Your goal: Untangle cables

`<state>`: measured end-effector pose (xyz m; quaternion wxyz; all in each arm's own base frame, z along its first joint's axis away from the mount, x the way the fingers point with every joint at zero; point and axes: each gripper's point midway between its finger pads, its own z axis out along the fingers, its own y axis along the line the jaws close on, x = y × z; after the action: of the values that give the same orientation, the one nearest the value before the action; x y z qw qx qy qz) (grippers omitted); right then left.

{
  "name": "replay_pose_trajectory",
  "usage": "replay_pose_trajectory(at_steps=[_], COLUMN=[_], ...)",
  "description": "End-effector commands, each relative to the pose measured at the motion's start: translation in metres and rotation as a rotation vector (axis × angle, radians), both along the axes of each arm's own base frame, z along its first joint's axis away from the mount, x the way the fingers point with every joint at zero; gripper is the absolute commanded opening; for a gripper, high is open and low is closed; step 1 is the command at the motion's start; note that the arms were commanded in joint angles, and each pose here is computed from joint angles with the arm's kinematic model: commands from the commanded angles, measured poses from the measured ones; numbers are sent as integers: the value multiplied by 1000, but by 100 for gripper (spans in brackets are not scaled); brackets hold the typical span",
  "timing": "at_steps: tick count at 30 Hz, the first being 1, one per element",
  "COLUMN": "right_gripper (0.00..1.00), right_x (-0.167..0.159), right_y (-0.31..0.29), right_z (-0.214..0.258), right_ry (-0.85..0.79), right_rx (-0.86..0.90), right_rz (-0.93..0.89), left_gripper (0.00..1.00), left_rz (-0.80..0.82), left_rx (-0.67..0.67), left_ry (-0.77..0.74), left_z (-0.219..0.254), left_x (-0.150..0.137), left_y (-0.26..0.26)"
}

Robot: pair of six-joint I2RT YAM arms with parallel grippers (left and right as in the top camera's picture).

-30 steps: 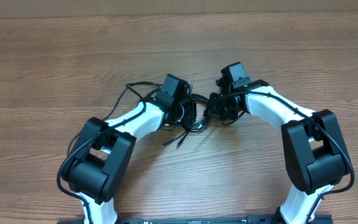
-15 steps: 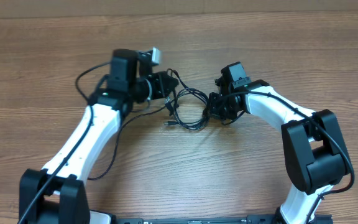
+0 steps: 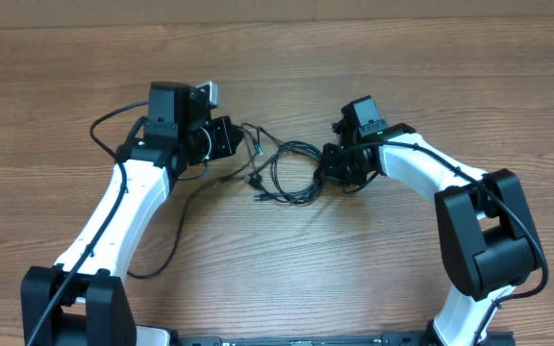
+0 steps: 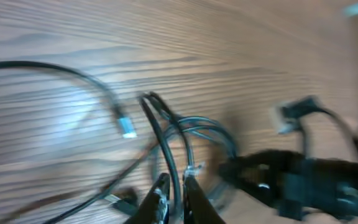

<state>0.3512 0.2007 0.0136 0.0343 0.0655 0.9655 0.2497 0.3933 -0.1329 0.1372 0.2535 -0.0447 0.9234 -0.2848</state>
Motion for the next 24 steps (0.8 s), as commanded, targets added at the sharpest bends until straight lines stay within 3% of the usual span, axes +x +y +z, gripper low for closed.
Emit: replay_pose_trajectory(at_steps=[1, 5, 7, 12, 20, 24], right_gripper=[4, 4, 4, 4, 4, 4], right_x=[0, 0, 0, 0, 0, 0], right_y=[-2, -2, -2, -2, -1, -2], right_z=[-3, -3, -3, -3, -3, -3], right_ry=[1, 1, 2, 1, 2, 1], right_rx=[-9, -9, -9, -9, -9, -9], right_rz=[-1, -1, -2, -2, -1, -2], left_gripper=[10, 11, 14, 38, 63, 66], left_rz=[87, 195, 206, 140, 33, -128], left_rx=[207, 373, 395, 327, 245, 220], left_ry=[-66, -27, -4, 50, 196, 198], left_z=[2, -10, -14, -26, -76, -96], left_x=[11, 8, 4, -3, -12, -18], left_y=[36, 70, 75, 58, 31, 5])
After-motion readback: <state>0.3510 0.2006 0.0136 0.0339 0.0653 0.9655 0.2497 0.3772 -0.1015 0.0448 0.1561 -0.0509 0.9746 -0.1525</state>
